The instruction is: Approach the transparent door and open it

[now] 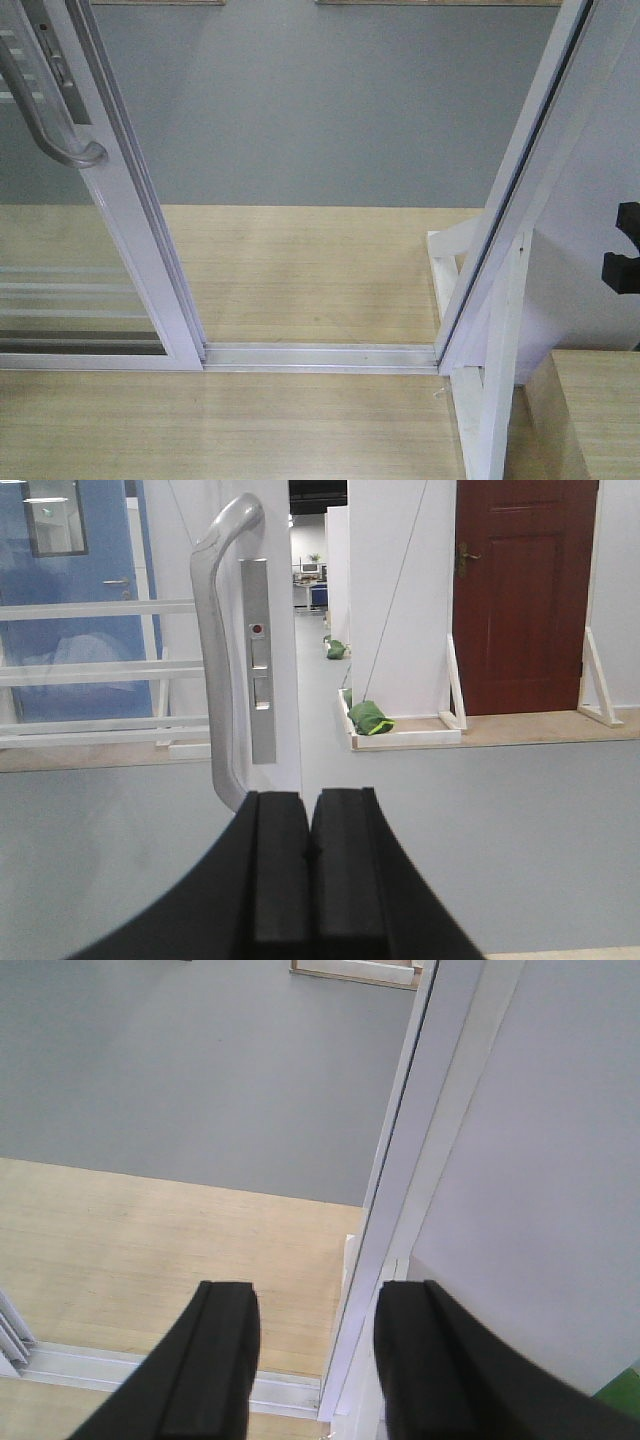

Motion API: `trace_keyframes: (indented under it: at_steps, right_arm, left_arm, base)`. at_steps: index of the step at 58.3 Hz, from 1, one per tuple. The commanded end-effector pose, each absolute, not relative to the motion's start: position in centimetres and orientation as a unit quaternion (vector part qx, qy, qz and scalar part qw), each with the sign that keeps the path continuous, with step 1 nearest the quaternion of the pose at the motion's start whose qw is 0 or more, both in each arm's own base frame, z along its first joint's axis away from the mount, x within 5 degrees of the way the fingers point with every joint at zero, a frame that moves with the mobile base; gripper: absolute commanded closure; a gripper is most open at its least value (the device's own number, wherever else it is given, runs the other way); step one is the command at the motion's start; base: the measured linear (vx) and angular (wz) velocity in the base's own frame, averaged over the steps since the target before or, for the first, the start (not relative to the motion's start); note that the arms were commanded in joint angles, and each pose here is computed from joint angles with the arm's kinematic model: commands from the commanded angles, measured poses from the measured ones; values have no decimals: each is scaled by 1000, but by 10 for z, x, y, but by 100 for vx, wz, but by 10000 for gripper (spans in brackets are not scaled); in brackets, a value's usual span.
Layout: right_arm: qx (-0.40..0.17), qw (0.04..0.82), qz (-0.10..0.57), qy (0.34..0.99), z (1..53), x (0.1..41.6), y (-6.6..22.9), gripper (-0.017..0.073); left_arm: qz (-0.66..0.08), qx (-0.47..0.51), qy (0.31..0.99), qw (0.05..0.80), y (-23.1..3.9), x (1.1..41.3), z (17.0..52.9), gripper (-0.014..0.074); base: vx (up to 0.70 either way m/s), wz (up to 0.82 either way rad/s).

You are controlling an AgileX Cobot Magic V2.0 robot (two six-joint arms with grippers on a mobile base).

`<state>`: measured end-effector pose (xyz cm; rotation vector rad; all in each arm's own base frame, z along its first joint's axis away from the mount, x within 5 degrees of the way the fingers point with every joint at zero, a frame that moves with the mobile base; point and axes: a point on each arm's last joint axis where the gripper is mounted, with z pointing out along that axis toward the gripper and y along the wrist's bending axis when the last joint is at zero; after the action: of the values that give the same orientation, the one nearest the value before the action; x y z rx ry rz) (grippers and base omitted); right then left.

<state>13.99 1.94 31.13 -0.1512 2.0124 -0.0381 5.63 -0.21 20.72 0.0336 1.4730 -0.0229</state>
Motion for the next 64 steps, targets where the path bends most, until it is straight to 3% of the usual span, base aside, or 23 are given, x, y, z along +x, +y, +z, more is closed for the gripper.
trace_keyframes:
  at_steps: [1, 29, 33, 45, 52, 64]
  right_arm:
    - [-73, 570, -15, 819, 326, 142, 20, 194]
    - [-73, 569, -15, 819, 326, 141, 20, 194]
    - [-88, 571, -45, 815, 328, 138, 16, 210]
    - [-2, 596, -38, 802, 338, 103, -4, 412]
    - [-13, 627, -66, 776, 345, 82, -8, 574]
    - [-13, 722, -60, 689, 317, 66, -4, 571]
  left_arm:
    - [-16, 14, 653, 757, -2, 57, 204, 600]
    - [-16, 14, 653, 757, -2, 57, 204, 601]
    - [-16, 14, 653, 757, -2, 57, 204, 601]
    - [-16, 14, 653, 757, -2, 57, 204, 601]
    - [-16, 14, 653, 757, -2, 57, 204, 601]
    - [-16, 14, 653, 757, -2, 57, 204, 601]
  base:
    - [0, 0]
    - [0, 0]
    - [0, 0]
    - [0, 0]
    - [0, 0]
    - [0, 0]
